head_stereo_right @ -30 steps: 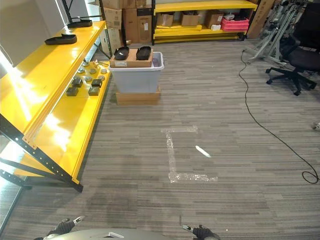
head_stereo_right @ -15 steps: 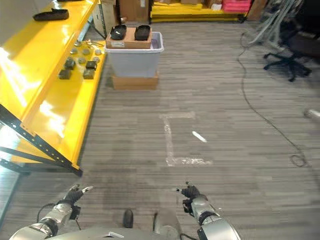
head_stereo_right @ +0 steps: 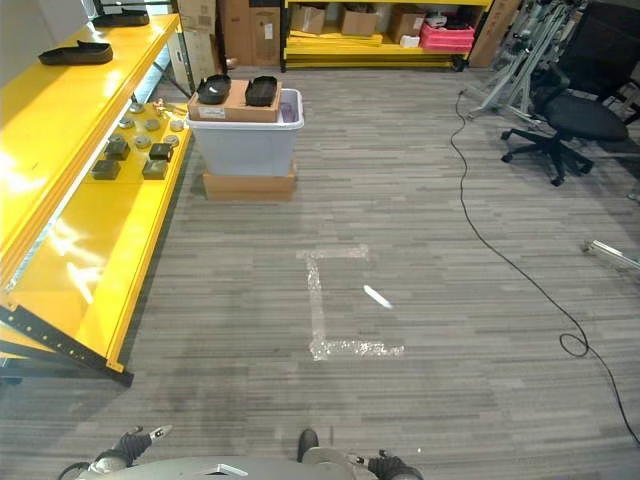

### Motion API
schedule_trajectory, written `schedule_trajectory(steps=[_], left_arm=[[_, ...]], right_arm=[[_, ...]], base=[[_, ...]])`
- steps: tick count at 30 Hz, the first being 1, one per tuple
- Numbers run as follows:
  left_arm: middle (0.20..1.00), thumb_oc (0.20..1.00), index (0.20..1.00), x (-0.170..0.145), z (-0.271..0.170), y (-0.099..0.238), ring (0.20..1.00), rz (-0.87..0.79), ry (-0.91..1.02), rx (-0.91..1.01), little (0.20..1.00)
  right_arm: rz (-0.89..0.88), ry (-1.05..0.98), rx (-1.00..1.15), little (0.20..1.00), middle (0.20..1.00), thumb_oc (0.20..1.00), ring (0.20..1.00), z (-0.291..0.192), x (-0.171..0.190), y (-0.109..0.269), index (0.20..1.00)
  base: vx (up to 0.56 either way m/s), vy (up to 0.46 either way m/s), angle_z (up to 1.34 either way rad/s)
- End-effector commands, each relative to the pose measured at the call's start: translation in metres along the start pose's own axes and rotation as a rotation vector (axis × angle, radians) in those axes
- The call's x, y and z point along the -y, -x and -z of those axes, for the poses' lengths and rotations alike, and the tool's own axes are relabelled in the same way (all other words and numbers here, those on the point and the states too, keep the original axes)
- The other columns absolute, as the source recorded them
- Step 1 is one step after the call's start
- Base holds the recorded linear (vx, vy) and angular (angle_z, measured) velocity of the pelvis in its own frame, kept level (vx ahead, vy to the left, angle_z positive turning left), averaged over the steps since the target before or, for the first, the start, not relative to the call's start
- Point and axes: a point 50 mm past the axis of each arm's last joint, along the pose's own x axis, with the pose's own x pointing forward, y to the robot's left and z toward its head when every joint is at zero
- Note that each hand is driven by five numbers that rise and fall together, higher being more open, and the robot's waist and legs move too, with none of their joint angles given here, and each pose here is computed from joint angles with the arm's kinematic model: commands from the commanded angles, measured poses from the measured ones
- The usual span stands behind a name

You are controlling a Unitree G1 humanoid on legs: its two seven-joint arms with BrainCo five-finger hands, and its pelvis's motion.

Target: Move parts from the plastic box to the shelf.

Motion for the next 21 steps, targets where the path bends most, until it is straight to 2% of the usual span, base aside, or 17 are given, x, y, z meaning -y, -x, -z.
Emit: schedule_trajectory(steps=[1, 8, 12, 21], left_arm=[[1.000, 1.000, 1.000, -0.002, -0.033, -0.004, 1.000, 0.008, 0.016, 0.072, 1.000], [1.000, 1.000, 1.000, -0.001, -0.022, -0.003, 1.000, 0.016, -0.020, 0.047, 1.000], [1.000, 1.000, 1.000, -0.006, -0.020, -0.003, 1.000, 0.015, -0.095, 0.053, 1.000], [1.000, 1.000, 1.000, -0.028, -0.024, -0.005, 1.000, -0.051, -0.163, 0.025, 1.000]], right_arm=[[0.074, 0.082, 0.090, 1.000, 1.000, 1.000, 1.000, -0.038, 0.032, -0.002, 1.000], [0.106, 0.082, 0.204, 1.000, 1.000, 1.000, 1.000, -0.072, 0.045, 0.000, 1.000], [0.054, 0.093, 0.199, 1.000, 1.000, 1.000, 1.000, -0.071, 0.024, -0.001, 1.000], [-0.003, 0.149, 0.177, 1.000, 1.000, 1.000, 1.000, -0.072, -0.006, -0.001, 1.000]], base=[[0.16, -0.070, -0.05], [0.31, 0.020, -0.23], [0.34, 0.140, -0.41], [0.23, 0.187, 0.09]])
